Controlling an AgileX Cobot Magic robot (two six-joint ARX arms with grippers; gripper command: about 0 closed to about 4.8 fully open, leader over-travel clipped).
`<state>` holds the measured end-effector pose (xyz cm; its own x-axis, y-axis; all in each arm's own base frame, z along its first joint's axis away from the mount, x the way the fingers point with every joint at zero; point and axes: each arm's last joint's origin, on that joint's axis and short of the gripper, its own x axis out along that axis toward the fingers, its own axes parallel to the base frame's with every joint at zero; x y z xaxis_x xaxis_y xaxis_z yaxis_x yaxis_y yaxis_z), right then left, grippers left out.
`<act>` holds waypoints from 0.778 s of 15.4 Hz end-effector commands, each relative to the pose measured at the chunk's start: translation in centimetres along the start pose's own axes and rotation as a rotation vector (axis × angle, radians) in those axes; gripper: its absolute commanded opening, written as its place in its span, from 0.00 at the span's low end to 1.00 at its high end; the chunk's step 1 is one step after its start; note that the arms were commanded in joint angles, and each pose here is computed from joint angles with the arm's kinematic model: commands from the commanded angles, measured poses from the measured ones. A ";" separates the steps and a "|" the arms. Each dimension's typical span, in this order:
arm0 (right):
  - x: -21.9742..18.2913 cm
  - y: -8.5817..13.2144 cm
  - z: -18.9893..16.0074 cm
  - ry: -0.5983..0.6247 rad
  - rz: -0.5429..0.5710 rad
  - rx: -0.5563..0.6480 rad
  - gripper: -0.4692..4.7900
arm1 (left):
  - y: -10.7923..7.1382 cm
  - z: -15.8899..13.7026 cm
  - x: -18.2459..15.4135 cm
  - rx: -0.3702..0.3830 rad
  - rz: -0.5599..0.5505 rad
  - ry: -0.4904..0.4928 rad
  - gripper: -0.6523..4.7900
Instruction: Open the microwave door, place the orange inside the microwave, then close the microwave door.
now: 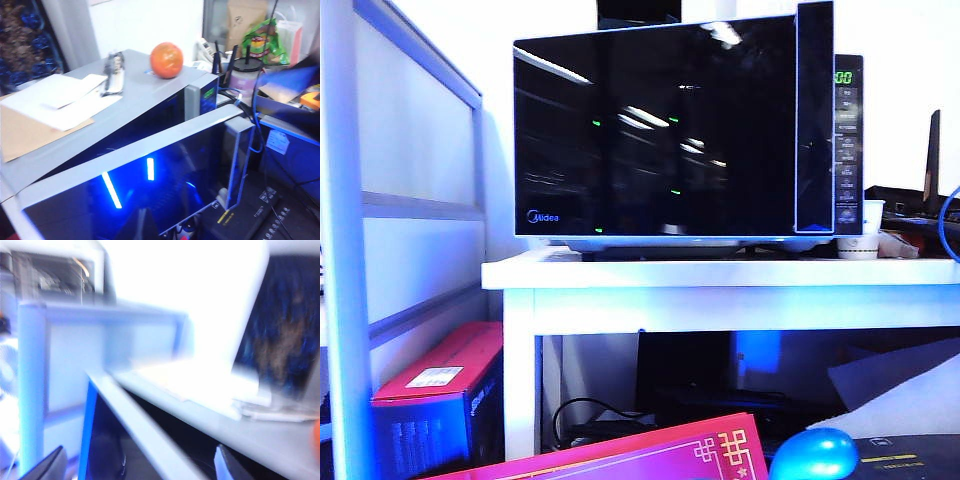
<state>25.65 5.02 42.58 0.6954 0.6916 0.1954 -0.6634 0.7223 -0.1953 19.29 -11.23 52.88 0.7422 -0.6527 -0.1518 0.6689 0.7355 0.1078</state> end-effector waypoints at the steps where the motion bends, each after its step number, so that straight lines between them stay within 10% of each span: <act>1: 0.0 -0.5 -0.8 0.046 -0.108 0.024 0.82 | 0.0 0.2 -0.2 0.008 0.000 -0.014 0.11; 6: 1.3 -2.3 -3.9 0.161 -0.383 0.062 0.82 | 0.0 0.1 -0.2 0.007 -0.002 -0.010 0.11; 12: 4.3 -3.3 -7.6 0.185 -0.086 0.188 0.82 | 0.0 0.0 -0.2 0.003 -0.001 -0.001 0.11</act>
<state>33.15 5.21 36.60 0.8223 0.5681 0.0345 -0.5677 0.8230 -0.0197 19.26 -11.20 52.80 0.7412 -0.6518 -0.1607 0.6694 0.7354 0.1049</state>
